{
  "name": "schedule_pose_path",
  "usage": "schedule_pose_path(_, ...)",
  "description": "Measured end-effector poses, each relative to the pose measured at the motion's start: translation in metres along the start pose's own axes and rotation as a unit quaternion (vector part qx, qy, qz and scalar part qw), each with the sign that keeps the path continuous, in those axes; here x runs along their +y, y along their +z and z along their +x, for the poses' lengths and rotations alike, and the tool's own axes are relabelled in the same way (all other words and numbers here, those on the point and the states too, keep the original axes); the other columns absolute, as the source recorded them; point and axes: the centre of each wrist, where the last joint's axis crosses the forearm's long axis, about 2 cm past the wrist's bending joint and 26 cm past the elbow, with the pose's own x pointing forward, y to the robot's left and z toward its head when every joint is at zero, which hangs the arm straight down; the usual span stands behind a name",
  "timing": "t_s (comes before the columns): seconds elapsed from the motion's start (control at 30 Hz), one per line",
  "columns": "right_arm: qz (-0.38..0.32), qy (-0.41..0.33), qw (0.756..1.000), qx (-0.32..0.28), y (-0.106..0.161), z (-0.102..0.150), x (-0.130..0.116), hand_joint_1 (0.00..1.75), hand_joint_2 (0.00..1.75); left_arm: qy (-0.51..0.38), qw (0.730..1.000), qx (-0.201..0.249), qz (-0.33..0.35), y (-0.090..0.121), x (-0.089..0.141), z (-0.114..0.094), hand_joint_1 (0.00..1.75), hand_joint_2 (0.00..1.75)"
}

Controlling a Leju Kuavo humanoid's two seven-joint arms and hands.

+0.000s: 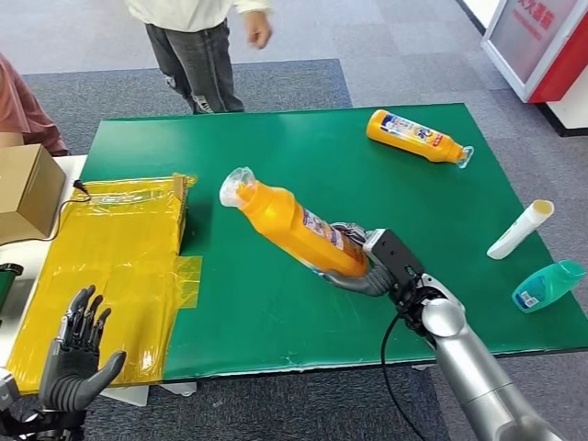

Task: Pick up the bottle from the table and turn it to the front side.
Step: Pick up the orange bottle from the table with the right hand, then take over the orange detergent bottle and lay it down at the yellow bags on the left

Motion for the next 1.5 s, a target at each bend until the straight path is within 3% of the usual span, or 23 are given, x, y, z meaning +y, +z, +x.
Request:
schedule_pose_path(0.3, -0.007, -0.06, 0.997, -0.04, -0.006, 0.008, 0.005, 1.75, 1.75, 0.014, 1.0, -0.017, 0.006, -0.022, 0.004, 0.002, 0.0, 1.75)
schedule_pose_path(0.43, 0.01, -0.146, 0.986, -0.078, -0.008, 0.01, 0.013, 1.75, 1.75, 0.04, 0.999, -0.035, -0.003, -0.033, 0.0, 0.002, 0.0, 1.75)
schedule_pose_path(0.53, 0.023, -0.208, 0.971, -0.114, -0.015, 0.016, 0.025, 1.75, 1.75, 0.086, 0.995, -0.049, -0.023, -0.054, -0.011, 0.005, 0.0, 1.75)
schedule_pose_path(0.73, 0.045, -0.256, 0.954, -0.15, -0.029, 0.029, 0.05, 1.75, 1.75, 0.162, 0.981, -0.023, -0.103, -0.095, -0.052, -0.003, 0.0, 1.75)
schedule_pose_path(0.87, 0.059, -0.259, 0.951, -0.16, -0.035, 0.035, 0.061, 1.75, 1.75, 0.203, 0.967, -0.013, -0.151, -0.111, -0.075, -0.006, 0.0, 1.75)
schedule_pose_path(1.03, 0.069, -0.23, 0.956, -0.171, -0.041, 0.04, 0.071, 1.75, 1.75, 0.263, 0.934, -0.015, -0.242, -0.134, -0.108, 0.004, 0.0, 1.75)
schedule_pose_path(1.23, 0.065, -0.183, 0.966, -0.17, -0.045, 0.04, 0.079, 1.75, 1.75, 0.273, 0.905, -0.008, -0.325, -0.148, -0.141, 0.015, 0.0, 1.75)
schedule_pose_path(1.5, 0.047, -0.095, 0.979, -0.176, -0.053, 0.046, 0.08, 1.75, 1.75, 0.242, 0.9, 0.004, -0.364, -0.165, -0.15, 0.028, 0.0, 1.75)
